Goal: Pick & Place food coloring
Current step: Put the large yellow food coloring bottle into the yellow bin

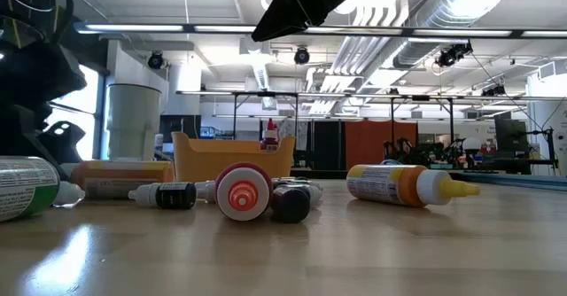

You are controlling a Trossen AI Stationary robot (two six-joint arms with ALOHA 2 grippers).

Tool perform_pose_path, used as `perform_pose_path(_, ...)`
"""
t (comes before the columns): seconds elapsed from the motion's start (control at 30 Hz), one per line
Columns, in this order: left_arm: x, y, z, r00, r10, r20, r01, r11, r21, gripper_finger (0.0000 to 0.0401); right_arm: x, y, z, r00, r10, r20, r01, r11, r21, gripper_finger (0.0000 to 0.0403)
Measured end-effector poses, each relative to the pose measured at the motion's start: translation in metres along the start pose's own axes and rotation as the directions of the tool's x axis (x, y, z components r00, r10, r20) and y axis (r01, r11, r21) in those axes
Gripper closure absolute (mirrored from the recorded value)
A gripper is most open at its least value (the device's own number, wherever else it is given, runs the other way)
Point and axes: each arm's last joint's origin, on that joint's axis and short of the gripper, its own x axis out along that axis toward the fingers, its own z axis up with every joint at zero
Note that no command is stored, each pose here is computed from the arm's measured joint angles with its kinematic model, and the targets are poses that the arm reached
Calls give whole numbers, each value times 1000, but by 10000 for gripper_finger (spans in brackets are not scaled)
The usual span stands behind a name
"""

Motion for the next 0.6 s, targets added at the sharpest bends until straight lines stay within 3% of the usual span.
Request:
perform_pose_path(0.37, 2, 3, 2, 1000, 27, 11, -27, 1000, 15, 289, 0, 0, -1, 1000, 2, -6, -2, 1000, -2, 197)
perform_pose_path(0.47, 2, 3, 3, 999, 28, 16, -28, 1000, 11, 291, 0, 0, -1, 1000, 3, -10, -3, 1000, -3, 197)
perform_pose_path(0.6, 2, 2, 4, 999, 18, 27, -18, 1000, -2, 258, 0, 0, -1, 1000, 3, -10, -3, 1000, -3, 197)
